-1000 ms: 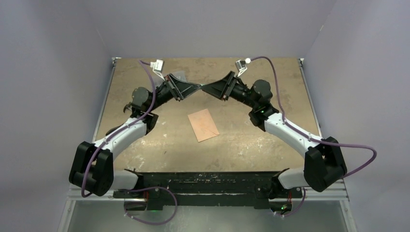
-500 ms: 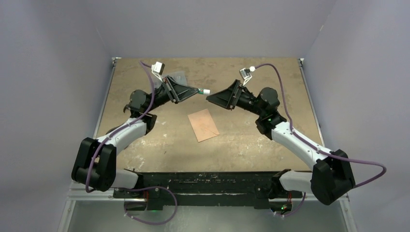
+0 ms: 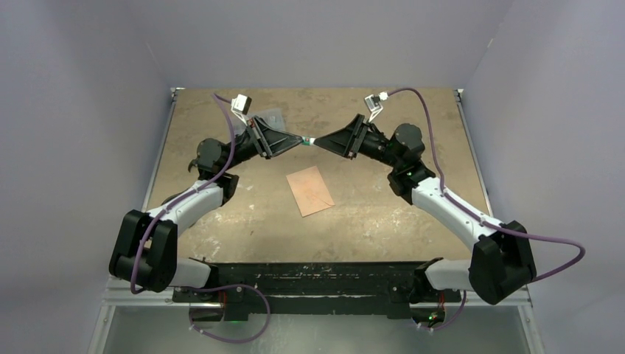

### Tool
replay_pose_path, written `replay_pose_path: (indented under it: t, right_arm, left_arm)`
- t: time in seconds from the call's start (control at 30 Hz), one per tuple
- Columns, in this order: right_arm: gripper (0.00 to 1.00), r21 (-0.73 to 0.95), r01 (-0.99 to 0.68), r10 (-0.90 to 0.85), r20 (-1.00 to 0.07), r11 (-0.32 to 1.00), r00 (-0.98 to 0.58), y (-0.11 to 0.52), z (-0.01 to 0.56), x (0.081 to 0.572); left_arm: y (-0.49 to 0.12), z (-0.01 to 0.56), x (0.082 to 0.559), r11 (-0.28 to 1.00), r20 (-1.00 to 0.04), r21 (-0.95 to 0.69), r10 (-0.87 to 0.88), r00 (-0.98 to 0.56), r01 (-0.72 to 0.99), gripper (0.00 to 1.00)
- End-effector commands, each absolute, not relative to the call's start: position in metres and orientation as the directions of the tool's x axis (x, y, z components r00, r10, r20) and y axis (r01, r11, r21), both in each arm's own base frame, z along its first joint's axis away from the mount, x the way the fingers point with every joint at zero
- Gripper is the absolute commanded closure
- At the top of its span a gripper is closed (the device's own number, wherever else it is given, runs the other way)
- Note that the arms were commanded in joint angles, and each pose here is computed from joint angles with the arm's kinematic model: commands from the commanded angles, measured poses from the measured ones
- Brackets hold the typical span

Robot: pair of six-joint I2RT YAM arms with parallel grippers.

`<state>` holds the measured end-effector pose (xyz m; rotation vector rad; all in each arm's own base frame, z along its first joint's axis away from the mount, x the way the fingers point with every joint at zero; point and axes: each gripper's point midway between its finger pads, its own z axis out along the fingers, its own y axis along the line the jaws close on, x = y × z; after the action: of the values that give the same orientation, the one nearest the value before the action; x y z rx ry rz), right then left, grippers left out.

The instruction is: Place the letter into the envelope and seal it

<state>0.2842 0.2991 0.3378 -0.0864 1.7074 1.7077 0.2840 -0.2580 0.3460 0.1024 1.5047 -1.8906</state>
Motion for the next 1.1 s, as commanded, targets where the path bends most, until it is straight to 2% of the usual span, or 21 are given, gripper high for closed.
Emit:
replay_pose_path:
  t: [0.0,0.23,0.43,0.63,0.83,1.07]
  right_arm:
    - [0.57,0.805,-0.587,0.429,-0.56,0.081,-0.709,0.3,0.365,0.281]
    - [0.74,0.811,-0.584,0.416,-0.54,0.027,-0.732,0.305,0.364,0.281]
    - [1.0,0.808,-0.583,0.391,-0.512,-0.083,-0.765,0.31,0.369,0.269]
    - [1.0,0.773,-0.581,0.334,-0.493,-0.257,-0.803,0.321,0.374,0.24]
    - [1.0,0.776,-0.591,0.284,-0.529,-0.221,-0.8,0.343,0.368,0.235]
    - [1.0,0.771,-0.568,0.234,-0.519,-0.286,-0.822,0.359,0.365,0.219]
  left_arm:
    - [-0.254,0.358,0.276,-0.096,-0.5,-0.787,-0.479,-0.721,0.61,1.0]
    - [-0.254,0.36,0.274,-0.106,-0.503,-0.781,-0.478,-0.72,0.615,1.0]
    - [-0.263,0.363,0.262,-0.13,-0.544,-0.737,-0.466,-0.697,0.663,1.0]
    - [-0.28,0.356,0.253,-0.143,-0.597,-0.703,-0.414,-0.687,0.697,1.0]
    - [-0.292,0.357,0.253,-0.107,-0.645,-0.684,-0.374,-0.666,0.722,1.0]
    - [-0.307,0.358,0.243,-0.136,-0.662,-0.676,-0.319,-0.678,0.724,1.0]
